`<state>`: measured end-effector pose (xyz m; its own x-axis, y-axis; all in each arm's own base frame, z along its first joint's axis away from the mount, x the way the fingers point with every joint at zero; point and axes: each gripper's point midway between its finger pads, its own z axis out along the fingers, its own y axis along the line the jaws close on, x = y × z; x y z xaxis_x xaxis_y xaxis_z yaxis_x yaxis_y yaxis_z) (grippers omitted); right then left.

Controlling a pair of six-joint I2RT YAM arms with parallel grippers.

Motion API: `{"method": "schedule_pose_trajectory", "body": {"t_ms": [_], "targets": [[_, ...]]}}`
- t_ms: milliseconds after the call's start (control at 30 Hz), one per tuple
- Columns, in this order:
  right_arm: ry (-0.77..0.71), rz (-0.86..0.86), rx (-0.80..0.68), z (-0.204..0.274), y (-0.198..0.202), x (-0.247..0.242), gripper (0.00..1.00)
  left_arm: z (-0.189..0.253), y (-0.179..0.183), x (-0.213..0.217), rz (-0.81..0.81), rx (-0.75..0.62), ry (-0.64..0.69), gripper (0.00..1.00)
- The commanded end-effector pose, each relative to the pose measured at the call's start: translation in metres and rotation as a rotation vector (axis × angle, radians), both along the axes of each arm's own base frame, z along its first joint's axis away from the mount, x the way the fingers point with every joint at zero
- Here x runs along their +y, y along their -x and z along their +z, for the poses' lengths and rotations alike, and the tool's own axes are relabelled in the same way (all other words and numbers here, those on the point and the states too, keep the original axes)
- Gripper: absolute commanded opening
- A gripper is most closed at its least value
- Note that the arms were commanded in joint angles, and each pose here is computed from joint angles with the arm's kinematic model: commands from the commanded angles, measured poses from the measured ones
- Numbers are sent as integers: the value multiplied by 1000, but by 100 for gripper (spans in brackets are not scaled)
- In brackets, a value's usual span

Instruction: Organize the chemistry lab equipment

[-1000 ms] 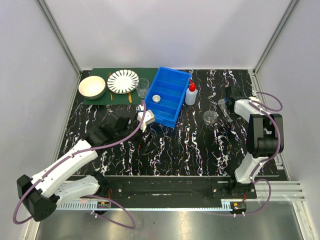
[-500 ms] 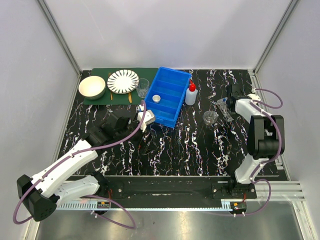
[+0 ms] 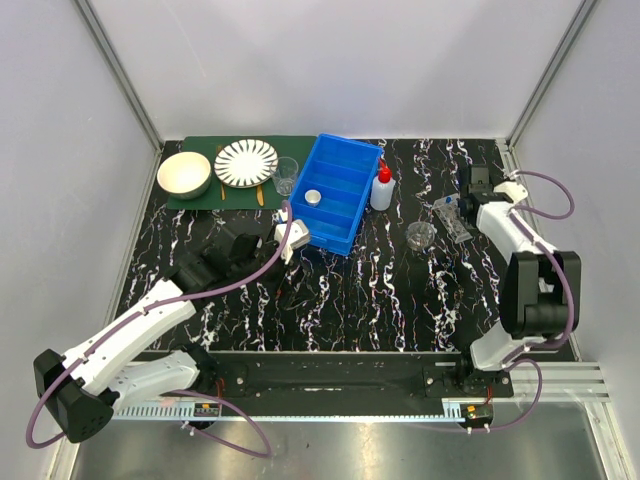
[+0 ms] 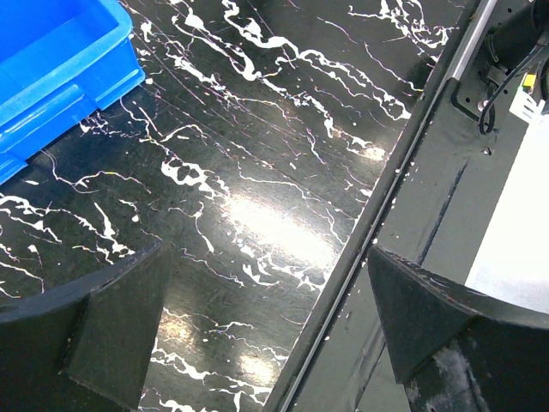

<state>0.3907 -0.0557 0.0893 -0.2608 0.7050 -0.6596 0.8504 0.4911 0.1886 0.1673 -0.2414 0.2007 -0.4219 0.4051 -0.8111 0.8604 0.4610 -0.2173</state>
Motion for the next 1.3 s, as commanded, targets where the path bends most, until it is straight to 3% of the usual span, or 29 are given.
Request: {"method": "schedule_pose_trajectory", "body": {"t_ms": [0,167,333,533,667,900,1033,1267], "targets": [[28,131,-110,57,2,20,44,9,-7,2,33,-49,12,99],[72,376,-182,111,7,72,48,12,-10,3,57,-58,20,99],[-62,633,-218,135,6,133,53,12,-12,4,69,-55,15,99],[-60,840,-114,117,-2,212,53,14,-14,8,91,-70,10,99],[-112,931,-122,106,-12,258,53,15,-15,11,108,-83,7,99],[54,872,-158,112,-63,254,53,18,-14,12,110,-93,14,99],[160,840,-77,102,-84,241,55,17,-15,13,113,-93,12,99],[161,818,-46,95,-106,232,64,17,-16,14,117,-100,7,99]]}}
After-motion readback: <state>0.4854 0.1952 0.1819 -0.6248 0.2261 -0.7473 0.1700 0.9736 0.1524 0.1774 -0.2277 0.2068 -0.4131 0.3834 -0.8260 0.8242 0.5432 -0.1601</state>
